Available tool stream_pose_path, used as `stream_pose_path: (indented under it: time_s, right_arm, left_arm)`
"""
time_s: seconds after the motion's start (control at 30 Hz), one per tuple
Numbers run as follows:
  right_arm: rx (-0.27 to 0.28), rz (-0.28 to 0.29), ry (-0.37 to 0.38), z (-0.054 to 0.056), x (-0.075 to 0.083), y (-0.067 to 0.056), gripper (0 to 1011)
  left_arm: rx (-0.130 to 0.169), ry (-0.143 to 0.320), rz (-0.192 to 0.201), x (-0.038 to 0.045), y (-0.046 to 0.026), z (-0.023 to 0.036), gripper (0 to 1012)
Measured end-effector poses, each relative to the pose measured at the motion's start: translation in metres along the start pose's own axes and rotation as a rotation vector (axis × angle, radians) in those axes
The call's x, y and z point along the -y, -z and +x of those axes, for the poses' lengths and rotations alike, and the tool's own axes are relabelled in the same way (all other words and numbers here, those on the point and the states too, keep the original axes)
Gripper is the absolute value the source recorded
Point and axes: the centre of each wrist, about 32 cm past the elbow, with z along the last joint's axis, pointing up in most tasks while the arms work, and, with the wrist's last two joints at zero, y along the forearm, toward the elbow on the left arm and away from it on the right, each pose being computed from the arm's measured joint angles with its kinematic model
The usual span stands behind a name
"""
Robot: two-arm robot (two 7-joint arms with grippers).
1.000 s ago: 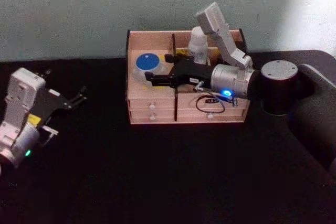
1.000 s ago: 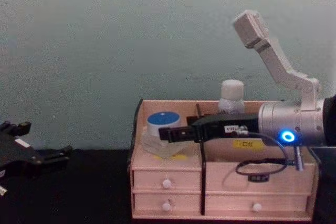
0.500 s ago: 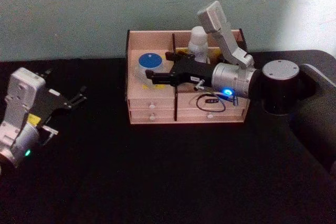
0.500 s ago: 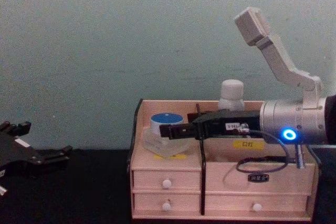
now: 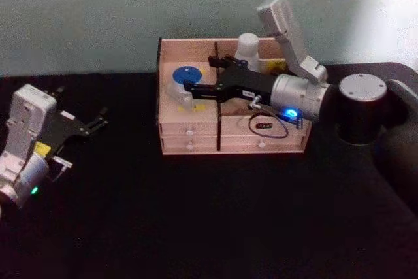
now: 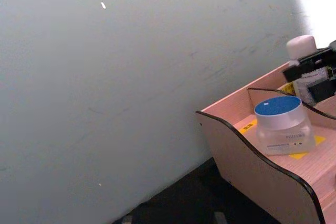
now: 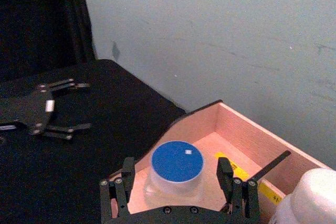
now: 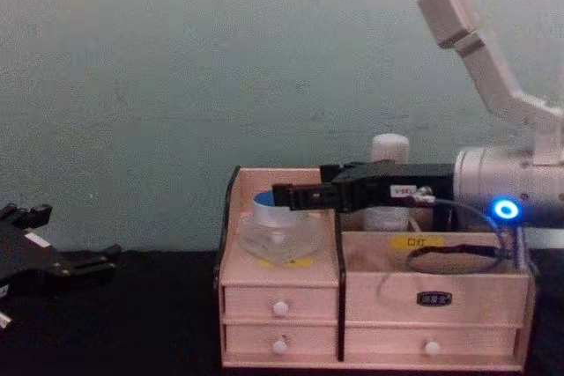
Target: Pick up the facial cleanser and watermelon frost from the table and place them into the tiered storage box.
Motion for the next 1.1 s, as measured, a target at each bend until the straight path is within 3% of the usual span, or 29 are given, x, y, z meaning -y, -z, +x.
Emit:
stream_pose_path:
  time_s: [0.17,0.47,0.57,0.6,0.67,0.9,1.0,1.03,1.1]
  right_arm:
    - [0.021,0.013,-0.021,-0.005,0.016,-0.002,1000]
    - [0.032,0.001,-0.037,-0.014,0.069,0.009,1000]
    - [0.034,-0.016,-0.016,-0.017,0.093,0.015,1000]
    - [0.034,-0.016,-0.016,-0.017,0.093,0.015,1000]
    - [0.036,-0.03,0.024,-0.02,0.113,0.02,1000]
    - [0.049,-0.052,0.175,-0.025,0.152,0.027,1000]
    - [0.047,-0.059,0.312,-0.026,0.171,0.03,1000]
    - [0.047,-0.059,0.312,-0.026,0.171,0.03,1000]
    - [0.044,-0.059,0.444,-0.027,0.182,0.034,1000]
  left_arm:
    - [0.0,0.0,0.0,0.0,0.0,0.0,1001]
    - [0.0,0.0,0.0,0.0,0.0,0.0,1001]
    - [0.0,0.0,0.0,0.0,0.0,0.0,1001]
    - [0.0,0.0,0.0,0.0,0.0,0.0,1001]
    - [0.0,0.0,0.0,0.0,0.0,0.0,1001]
    - [0.0,0.0,0.0,0.0,0.0,0.0,1001]
    - [0.0,0.0,0.0,0.0,0.0,0.0,1001]
    - [0.0,0.0,0.0,0.0,0.0,0.0,1001]
    - [0.0,0.0,0.0,0.0,0.0,0.0,1001]
